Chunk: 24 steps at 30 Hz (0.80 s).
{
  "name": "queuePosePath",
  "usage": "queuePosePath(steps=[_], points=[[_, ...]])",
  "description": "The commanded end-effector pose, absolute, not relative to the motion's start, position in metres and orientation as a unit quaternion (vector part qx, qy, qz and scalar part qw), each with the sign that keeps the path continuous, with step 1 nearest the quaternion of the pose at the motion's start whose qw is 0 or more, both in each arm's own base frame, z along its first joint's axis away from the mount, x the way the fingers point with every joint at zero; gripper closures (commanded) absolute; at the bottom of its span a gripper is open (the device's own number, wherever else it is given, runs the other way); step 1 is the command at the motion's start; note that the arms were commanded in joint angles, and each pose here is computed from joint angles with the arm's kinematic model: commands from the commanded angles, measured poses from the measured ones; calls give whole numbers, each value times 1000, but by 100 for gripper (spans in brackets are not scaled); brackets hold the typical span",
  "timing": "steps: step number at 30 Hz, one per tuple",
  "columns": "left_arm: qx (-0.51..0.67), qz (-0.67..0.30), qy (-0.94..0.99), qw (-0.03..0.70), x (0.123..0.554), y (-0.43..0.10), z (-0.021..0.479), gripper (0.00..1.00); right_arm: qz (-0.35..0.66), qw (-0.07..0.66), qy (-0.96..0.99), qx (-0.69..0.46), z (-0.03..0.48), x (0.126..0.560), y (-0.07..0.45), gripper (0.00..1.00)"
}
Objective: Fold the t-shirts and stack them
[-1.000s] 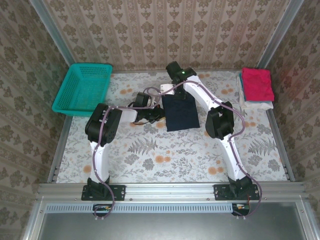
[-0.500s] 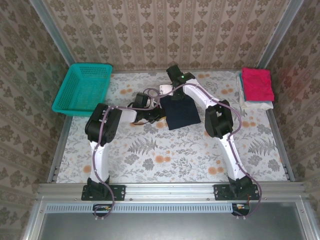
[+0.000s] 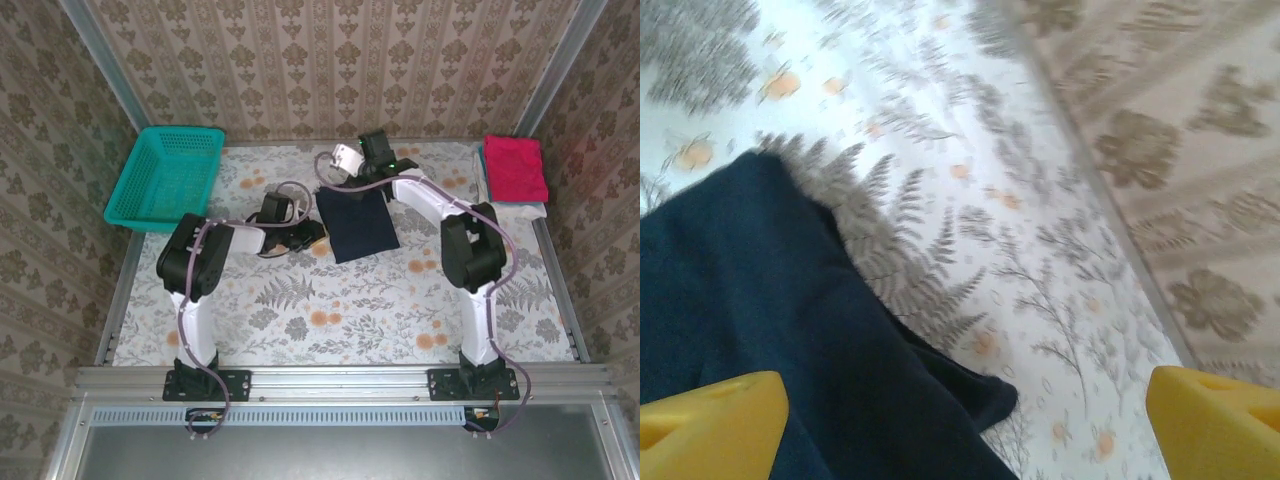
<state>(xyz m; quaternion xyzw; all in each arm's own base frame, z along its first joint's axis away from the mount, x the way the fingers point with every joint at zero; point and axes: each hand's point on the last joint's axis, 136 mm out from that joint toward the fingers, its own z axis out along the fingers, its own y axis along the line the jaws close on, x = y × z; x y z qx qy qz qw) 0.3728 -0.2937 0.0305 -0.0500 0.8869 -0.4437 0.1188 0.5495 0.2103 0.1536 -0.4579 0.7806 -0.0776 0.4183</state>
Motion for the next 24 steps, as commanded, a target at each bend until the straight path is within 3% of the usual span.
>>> queuePosePath(steps=[1,4,8,12,15,19,24], points=[[-125,-348,927,62,343,-250,-5,76,-14,481,820,-311,189,553,188,5],[-118,-335,929,104,355,-246,25,71,52,471,860,-189,185,545,160,7],[-110,-330,925,151,381,-249,56,47,169,425,887,-67,166,533,137,7],[-98,-357,913,169,411,-273,71,27,255,364,896,-15,141,523,132,9],[-66,-365,915,158,418,-305,69,17,268,319,909,0,115,519,133,13],[-61,-359,920,147,434,-320,52,19,295,285,912,1,97,521,143,22],[-66,-343,926,142,447,-319,40,56,306,273,912,0,84,529,148,43]])
